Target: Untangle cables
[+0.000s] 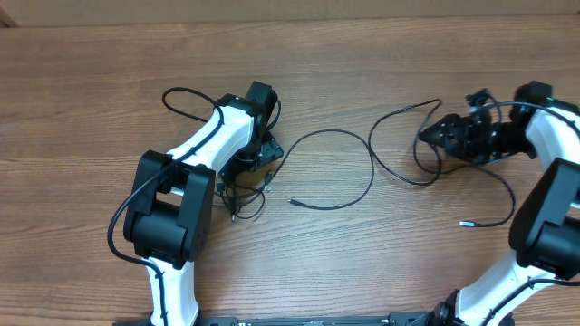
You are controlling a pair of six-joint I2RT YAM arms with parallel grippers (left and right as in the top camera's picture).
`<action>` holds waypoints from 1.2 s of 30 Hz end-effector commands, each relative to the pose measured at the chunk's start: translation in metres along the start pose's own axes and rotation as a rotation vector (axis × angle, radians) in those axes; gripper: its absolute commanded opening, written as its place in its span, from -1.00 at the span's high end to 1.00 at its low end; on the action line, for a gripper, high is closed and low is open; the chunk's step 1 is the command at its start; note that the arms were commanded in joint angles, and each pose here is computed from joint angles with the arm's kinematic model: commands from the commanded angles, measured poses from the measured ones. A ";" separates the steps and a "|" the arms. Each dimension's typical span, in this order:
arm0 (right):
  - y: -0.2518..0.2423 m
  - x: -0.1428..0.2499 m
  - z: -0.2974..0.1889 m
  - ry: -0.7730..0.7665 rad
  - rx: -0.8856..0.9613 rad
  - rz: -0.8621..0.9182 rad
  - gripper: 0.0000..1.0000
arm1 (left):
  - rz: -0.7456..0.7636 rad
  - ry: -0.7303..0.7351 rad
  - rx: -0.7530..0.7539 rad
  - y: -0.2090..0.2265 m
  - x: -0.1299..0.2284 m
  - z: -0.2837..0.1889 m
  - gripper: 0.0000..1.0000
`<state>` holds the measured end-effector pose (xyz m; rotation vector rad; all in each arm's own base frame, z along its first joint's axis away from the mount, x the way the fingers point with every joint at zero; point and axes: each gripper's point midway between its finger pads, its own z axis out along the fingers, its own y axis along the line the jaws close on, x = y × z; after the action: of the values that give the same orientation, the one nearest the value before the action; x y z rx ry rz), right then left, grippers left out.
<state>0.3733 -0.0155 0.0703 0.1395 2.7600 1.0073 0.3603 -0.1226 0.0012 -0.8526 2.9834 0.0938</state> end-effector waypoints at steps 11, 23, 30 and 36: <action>0.009 0.018 0.058 0.214 0.455 -0.259 -1.00 | 0.015 0.037 -0.059 0.008 0.012 0.032 -0.99; 0.001 0.086 0.080 0.409 0.501 -0.227 -1.00 | 0.015 0.037 -0.059 0.008 0.012 0.032 -0.99; -0.004 0.079 0.088 0.346 0.508 -0.186 0.92 | 0.015 0.037 -0.059 0.008 0.012 0.032 -0.99; -0.009 0.007 0.036 0.122 0.654 -0.034 0.92 | 0.015 0.037 -0.059 0.007 0.012 0.032 -0.99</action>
<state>0.3352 0.0347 0.0084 -0.1109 3.1859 0.2232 0.3666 -0.1265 -0.0003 -0.8492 2.9663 0.0562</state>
